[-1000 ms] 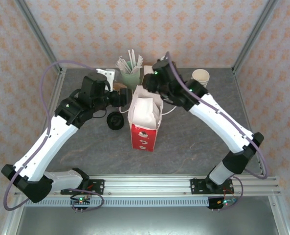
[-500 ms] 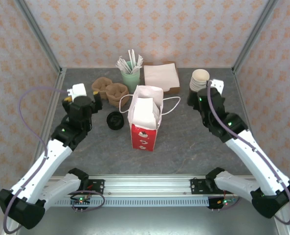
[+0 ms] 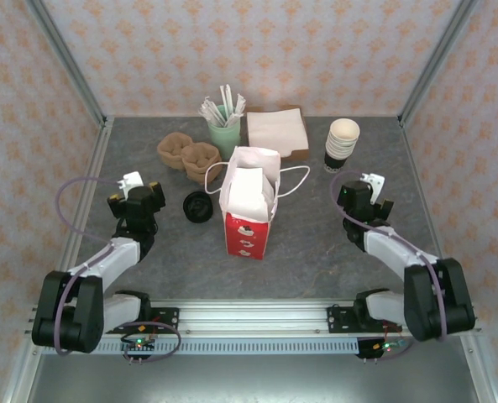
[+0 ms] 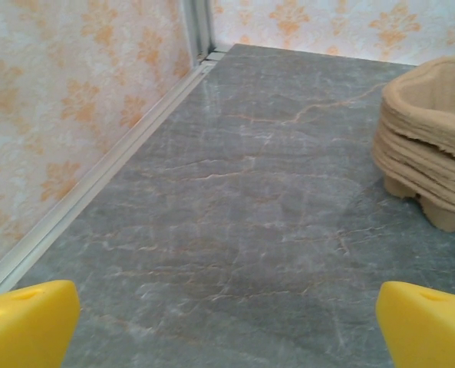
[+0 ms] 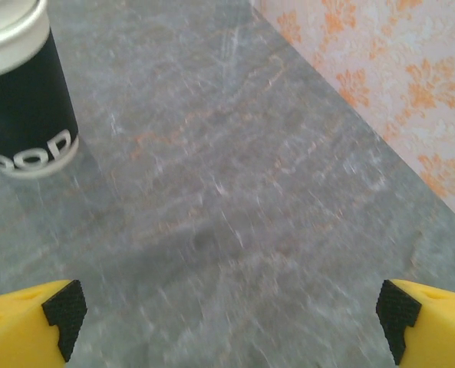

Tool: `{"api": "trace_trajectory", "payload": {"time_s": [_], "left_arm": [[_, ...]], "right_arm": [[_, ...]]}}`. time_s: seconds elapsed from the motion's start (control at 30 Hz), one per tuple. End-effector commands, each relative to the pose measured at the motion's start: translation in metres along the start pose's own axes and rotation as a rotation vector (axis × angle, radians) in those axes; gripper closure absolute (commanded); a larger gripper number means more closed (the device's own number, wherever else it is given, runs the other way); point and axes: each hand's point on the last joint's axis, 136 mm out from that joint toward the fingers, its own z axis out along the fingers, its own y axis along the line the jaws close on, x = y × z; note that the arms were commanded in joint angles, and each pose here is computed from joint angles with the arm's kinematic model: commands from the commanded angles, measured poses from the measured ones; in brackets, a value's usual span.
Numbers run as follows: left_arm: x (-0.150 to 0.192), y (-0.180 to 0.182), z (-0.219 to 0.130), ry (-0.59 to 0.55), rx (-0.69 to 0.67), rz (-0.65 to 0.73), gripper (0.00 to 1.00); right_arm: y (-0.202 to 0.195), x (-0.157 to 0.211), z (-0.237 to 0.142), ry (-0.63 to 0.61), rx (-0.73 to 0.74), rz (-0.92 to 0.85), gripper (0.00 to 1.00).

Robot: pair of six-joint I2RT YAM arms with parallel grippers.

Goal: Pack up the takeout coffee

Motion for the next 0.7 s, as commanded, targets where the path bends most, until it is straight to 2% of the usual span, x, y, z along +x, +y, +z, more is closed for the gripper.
{"api": "trace_trajectory", "payload": {"time_s": [0.0,0.13,0.27,0.43,0.53,0.6,0.67], "left_arm": [[-0.034,-0.016,0.004,-0.127,0.083,-0.037,0.0],[-0.042,-0.023,0.009,-0.14,0.101,-0.005,0.0],[-0.034,-0.021,0.011,-0.062,0.081,0.047,0.0],[-0.029,-0.019,0.002,-0.083,0.104,0.044,0.0],[-0.01,-0.017,0.005,-0.038,0.093,0.058,0.0],[0.002,-0.018,0.009,-0.055,0.103,0.053,0.0],[0.001,-0.026,0.01,-0.045,0.144,0.053,0.0]], "right_arm": [[0.009,-0.025,0.013,-0.137,-0.038,0.046,0.0],[0.013,-0.025,0.026,-0.155,-0.049,0.048,0.01],[0.017,-0.015,0.035,-0.152,-0.092,0.055,0.0],[0.02,-0.009,0.034,-0.167,-0.133,0.059,0.0],[0.028,-0.003,0.037,-0.19,-0.17,0.043,0.01],[0.028,-0.001,0.037,-0.161,-0.171,0.04,0.01],[0.028,-0.001,0.037,-0.162,-0.17,0.039,0.01]]}}
